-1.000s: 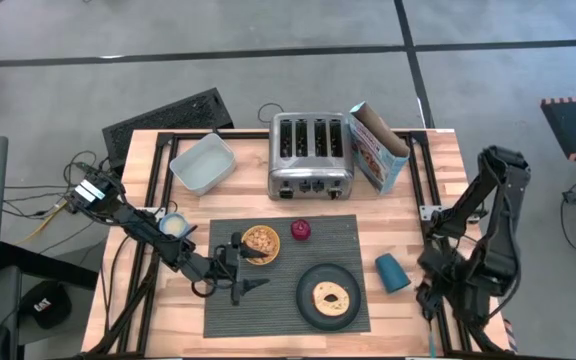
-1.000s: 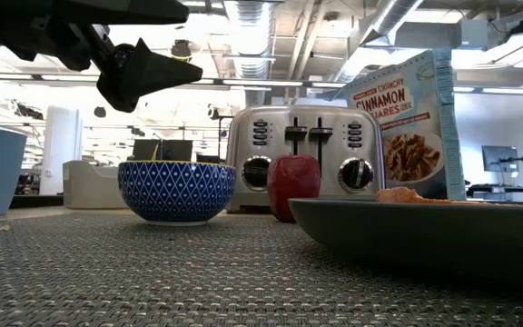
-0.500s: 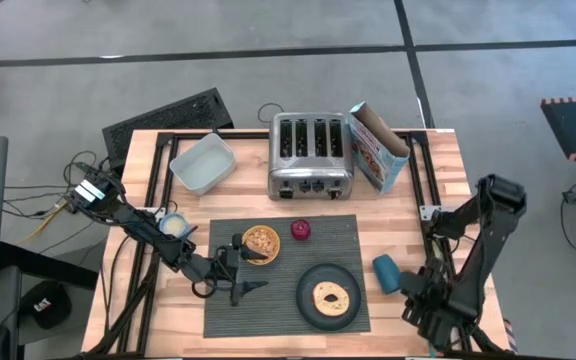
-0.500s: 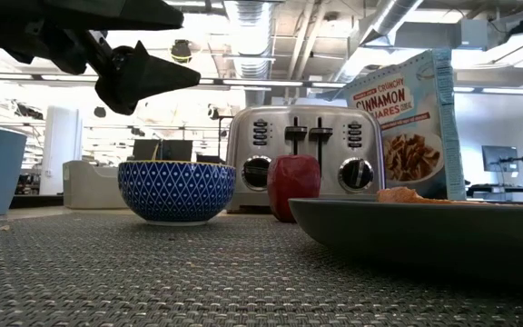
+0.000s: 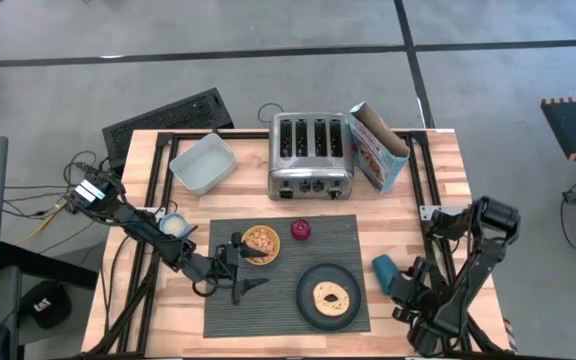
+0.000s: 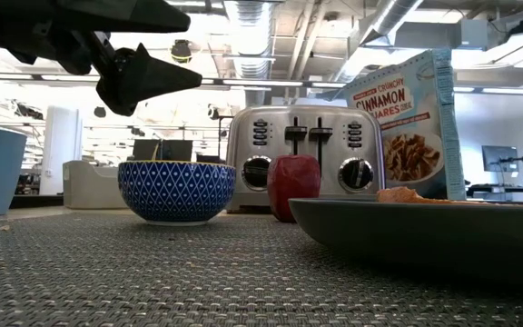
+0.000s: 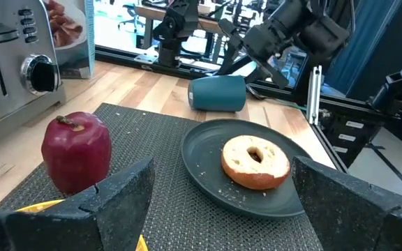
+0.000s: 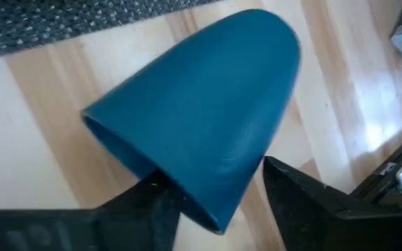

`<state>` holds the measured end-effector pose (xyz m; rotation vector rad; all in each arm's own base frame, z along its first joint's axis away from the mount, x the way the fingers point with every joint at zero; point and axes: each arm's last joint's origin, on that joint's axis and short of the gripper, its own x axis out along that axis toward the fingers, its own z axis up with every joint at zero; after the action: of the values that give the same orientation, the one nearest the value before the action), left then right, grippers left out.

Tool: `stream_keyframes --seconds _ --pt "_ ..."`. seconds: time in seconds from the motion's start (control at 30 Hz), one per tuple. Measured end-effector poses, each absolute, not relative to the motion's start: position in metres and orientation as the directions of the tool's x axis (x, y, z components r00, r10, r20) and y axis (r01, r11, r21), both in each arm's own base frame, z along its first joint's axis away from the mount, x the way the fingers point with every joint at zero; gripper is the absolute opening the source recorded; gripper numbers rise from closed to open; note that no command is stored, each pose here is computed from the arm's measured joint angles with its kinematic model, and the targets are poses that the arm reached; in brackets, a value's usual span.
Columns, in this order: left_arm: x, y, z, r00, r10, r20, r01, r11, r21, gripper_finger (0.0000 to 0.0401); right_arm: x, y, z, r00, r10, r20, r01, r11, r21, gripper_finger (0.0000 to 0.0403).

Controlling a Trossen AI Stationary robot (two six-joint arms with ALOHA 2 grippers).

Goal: Arrange a breakfast setting
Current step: Adjust the blue cup

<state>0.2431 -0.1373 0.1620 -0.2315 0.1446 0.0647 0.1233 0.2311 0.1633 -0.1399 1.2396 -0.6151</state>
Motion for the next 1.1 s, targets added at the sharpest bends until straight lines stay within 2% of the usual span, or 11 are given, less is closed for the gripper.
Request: stream_keyframes --seconds 0.1,0.27,0.37,0.43,0.53,0.63,0.73,0.83,0.9,1.1 --pt "0.243 -0.137 0.162 0.988 0.049 -0.148 -0.082 0.971 -0.225 0.0322 0.124 0.230 0.162 0.196 -0.534 -0.822 0.358 0.820 -0.447 0.0165" --pt "0.243 -0.137 0.162 0.988 0.045 -0.148 -0.078 0.971 -0.227 0.0322 0.128 0.222 0.186 0.173 -0.554 -0.814 0.407 0.793 -0.453 0.0031" --pt "0.243 -0.137 0.162 0.988 0.041 -0.149 -0.075 0.971 -0.228 0.0322 0.135 0.212 0.219 0.127 -0.536 -0.835 0.436 0.786 -0.438 0.0028" --pt "0.243 -0.137 0.162 0.988 0.040 -0.149 -0.074 0.971 -0.228 0.0322 0.141 0.199 0.246 0.124 -0.481 -0.868 0.464 0.801 -0.377 0.0028" --pt "0.244 -0.138 0.162 0.988 -0.001 -0.153 -0.035 0.971 -0.235 0.0322 0.147 0.166 0.281 0.110 -0.334 -0.936 0.523 0.820 -0.231 0.0028" --pt "0.244 -0.139 0.162 0.987 -0.031 -0.157 -0.007 0.971 -0.239 0.0322 0.151 0.129 0.303 0.028 -0.158 -0.987 0.601 0.792 -0.110 0.0028" --pt "0.244 -0.139 0.162 0.986 -0.048 -0.159 0.008 0.970 -0.241 0.0322 0.152 0.097 0.317 0.008 -0.004 -1.000 0.649 0.761 0.002 0.0029" --pt "0.243 -0.140 0.160 0.981 -0.074 -0.180 0.028 0.968 -0.248 0.0322 0.155 0.069 0.323 0.014 0.077 -0.997 0.690 0.721 0.066 0.0034" --pt "0.243 -0.140 0.159 0.979 -0.077 -0.190 0.027 0.968 -0.251 0.0322 0.159 0.056 0.318 -0.002 0.078 -0.997 0.694 0.718 0.055 0.0034" --pt "0.243 -0.140 0.158 0.977 -0.078 -0.196 0.027 0.968 -0.250 0.0322 0.167 0.035 0.285 -0.132 0.116 -0.985 0.663 0.748 -0.001 0.0033"
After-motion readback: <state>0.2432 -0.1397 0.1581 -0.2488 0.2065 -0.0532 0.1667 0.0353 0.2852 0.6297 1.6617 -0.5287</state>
